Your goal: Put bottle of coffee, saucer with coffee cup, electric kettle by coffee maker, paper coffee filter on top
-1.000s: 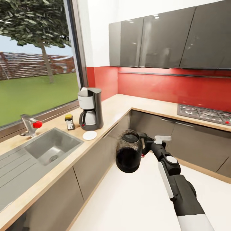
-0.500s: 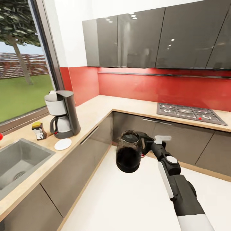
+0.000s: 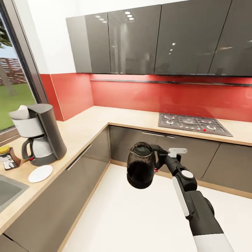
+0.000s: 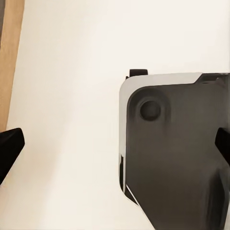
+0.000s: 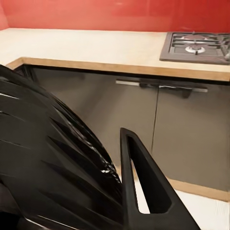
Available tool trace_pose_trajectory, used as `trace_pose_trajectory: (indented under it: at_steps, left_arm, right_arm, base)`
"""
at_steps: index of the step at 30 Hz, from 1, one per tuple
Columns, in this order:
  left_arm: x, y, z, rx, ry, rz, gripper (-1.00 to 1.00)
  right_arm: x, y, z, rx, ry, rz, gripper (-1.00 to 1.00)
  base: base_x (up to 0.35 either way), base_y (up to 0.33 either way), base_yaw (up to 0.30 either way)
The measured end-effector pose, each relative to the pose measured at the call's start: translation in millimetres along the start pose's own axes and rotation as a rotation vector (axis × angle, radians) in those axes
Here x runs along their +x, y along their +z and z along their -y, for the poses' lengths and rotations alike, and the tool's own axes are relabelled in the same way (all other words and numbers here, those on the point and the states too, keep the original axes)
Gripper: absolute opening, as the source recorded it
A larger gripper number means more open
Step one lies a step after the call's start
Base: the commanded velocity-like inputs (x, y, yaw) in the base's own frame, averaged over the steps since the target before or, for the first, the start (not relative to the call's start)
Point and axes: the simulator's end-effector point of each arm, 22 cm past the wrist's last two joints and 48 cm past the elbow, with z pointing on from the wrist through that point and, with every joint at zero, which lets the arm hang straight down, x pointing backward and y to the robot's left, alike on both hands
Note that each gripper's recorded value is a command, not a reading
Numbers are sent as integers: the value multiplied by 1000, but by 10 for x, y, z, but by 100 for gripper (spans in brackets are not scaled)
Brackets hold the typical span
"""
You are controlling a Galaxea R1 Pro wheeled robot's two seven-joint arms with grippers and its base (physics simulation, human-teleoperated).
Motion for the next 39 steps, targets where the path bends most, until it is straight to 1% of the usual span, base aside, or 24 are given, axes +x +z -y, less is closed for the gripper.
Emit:
trace_pose_trajectory:
  at_steps: [9,17,18,19,20,23,28,39]
  left_arm:
    - [5,0,5,1,0,-1,100]
    - [7,0,11,1,0,-2,100]
    - [7,0,11,1,0,-2,100]
    - [7,0,11,0,0,-1,100]
    - [7,0,10,0,0,-2,100]
    - [7,0,10,0,-1,-2,100]
    - [10,0,8,-1,-1,-3,100]
    - [28,-1,-4,-3,-2,-8,100]
  right_arm:
    - [-1,0,4,1,-1,1,-100]
    - [-33,-5,21,4,4,8,-100]
    - [-36,-6,48,9,6,8,-100]
    - [-41,-7,177,37,17,9,-100]
    - [-34,-6,257,52,27,8,-100]
    - [-39,-11,366,72,46,10,-100]
    - [-110,-30,390,75,52,25,-100]
    - [-121,-34,391,75,52,27,-100]
  base:
    - [335,-20,0]
    - [300,-178,0]
    - [284,-207,0]
    - [284,-208,0]
    - [284,-208,0]
    - [284,-208,0]
    - [284,-209,0]
    - [284,-208,0]
